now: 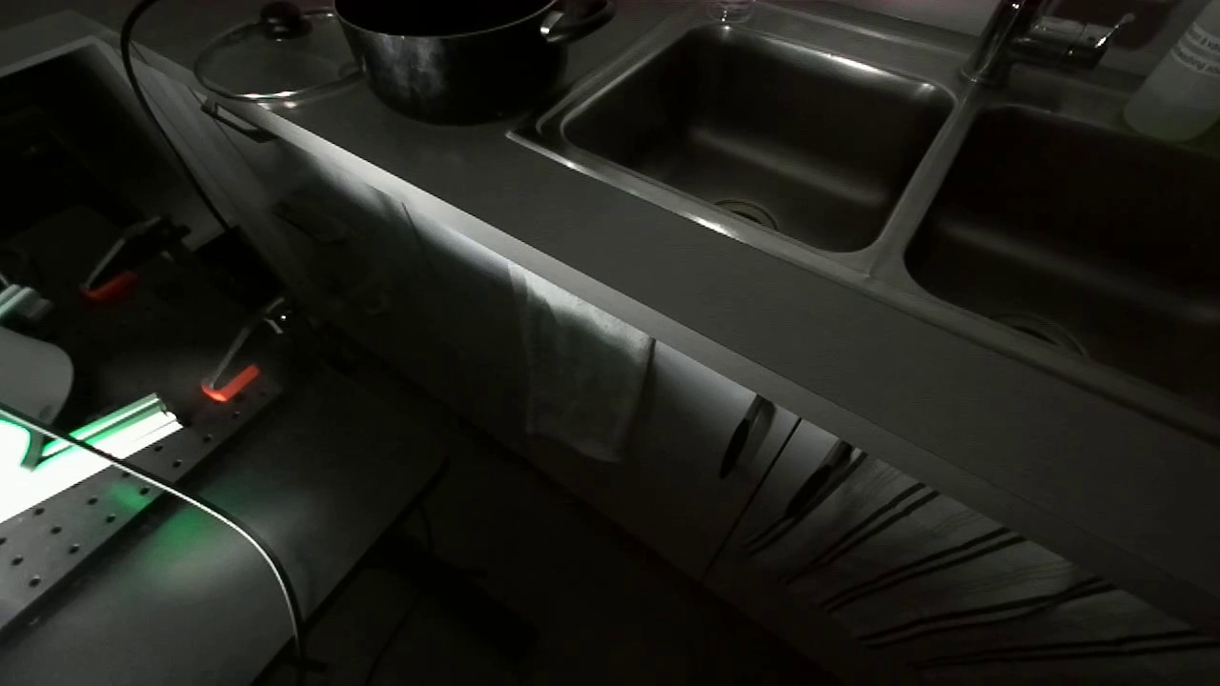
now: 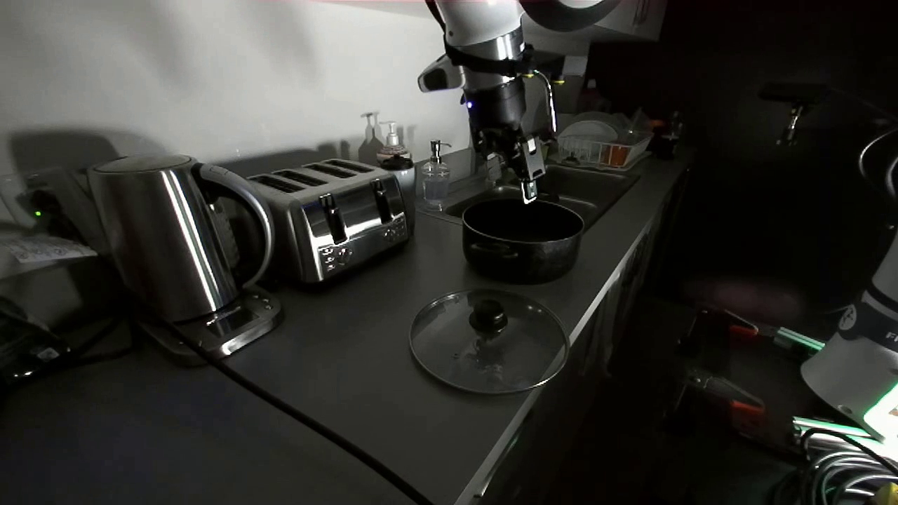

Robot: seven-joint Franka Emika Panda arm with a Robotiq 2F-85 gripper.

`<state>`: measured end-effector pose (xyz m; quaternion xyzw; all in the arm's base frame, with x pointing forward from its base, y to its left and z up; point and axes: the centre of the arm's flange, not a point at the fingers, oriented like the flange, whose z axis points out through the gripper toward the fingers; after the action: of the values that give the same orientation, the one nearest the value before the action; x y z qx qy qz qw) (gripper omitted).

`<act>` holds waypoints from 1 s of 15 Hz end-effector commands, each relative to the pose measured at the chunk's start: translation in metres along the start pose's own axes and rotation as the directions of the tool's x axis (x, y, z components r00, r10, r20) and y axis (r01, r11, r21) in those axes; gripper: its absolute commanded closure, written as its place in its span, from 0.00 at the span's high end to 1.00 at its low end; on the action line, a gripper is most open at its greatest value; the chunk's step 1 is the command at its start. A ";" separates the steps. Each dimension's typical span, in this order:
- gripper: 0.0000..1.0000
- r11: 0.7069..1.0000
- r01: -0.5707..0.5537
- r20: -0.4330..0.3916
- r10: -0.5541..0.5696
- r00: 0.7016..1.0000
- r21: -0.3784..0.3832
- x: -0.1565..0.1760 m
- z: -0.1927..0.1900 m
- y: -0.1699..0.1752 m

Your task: Put the lid on the pot

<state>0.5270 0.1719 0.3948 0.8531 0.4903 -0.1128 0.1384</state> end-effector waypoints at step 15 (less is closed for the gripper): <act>1.00 0.670 0.742 0.082 -0.737 0.670 -0.039 0.049 0.063 -0.023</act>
<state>0.5304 0.2042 0.3248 0.6081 0.7632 -0.1717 0.1353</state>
